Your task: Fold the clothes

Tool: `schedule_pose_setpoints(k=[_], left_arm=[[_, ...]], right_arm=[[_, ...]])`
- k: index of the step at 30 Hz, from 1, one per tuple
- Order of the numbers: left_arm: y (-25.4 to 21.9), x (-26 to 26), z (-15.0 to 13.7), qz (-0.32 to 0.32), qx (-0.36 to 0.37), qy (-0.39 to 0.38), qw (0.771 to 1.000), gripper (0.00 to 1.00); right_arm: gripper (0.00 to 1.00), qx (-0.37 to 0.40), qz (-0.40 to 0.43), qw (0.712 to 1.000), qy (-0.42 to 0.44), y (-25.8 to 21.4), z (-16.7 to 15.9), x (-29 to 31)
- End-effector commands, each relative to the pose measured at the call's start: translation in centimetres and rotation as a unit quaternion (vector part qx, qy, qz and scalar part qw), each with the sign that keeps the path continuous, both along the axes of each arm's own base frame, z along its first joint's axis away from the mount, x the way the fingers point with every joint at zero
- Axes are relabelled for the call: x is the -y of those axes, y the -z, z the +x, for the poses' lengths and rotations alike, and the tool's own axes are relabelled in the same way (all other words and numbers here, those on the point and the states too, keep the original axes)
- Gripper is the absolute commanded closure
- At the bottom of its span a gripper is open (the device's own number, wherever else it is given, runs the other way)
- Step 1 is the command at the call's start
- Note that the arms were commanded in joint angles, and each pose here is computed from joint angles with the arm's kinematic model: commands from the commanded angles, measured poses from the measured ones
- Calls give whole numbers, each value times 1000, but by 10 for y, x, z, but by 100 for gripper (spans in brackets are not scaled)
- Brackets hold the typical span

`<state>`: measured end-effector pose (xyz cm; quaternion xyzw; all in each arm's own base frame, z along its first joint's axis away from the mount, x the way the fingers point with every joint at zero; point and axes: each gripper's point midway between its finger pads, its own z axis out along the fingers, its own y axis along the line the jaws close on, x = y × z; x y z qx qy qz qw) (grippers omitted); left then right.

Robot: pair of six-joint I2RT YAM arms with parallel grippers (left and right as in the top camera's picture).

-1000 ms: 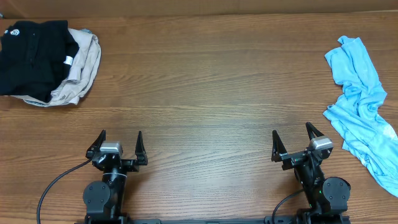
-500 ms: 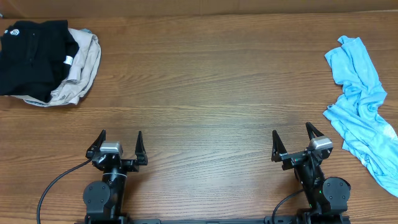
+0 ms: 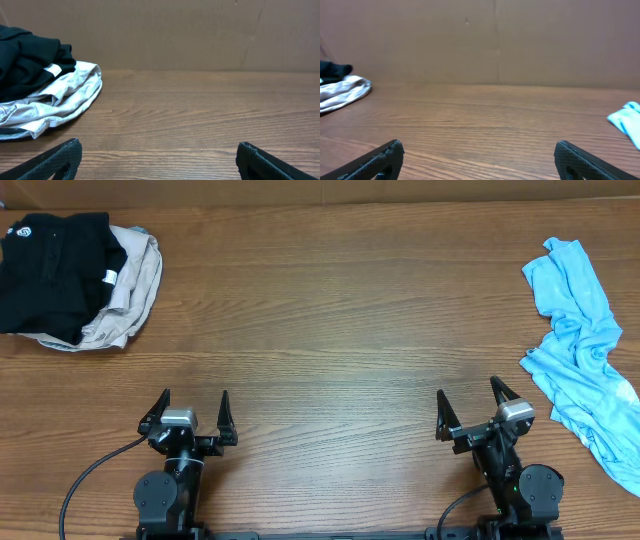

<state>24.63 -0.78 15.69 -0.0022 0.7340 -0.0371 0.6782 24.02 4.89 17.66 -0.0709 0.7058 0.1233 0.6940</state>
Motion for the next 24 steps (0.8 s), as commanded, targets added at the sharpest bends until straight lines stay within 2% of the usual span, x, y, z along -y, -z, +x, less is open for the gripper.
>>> schedule_pose_setpoints(k=[1,10,15,24], left_arm=[[0,-4,0,-7,2,-11,1000,0],[-3,1,0,-28,7,2,1000,0],[-9,21,-2,-55,13,59,997,0],[-67,25,-9,-47,81,74,993,0]], right_arm=[[0,5,0,999,-31,0,-3,-11],[0,12,22,996,-82,-7,-10,-27],[0,25,45,994,-95,-22,-14,-30],[0,91,28,992,-84,-88,-30,-26]])
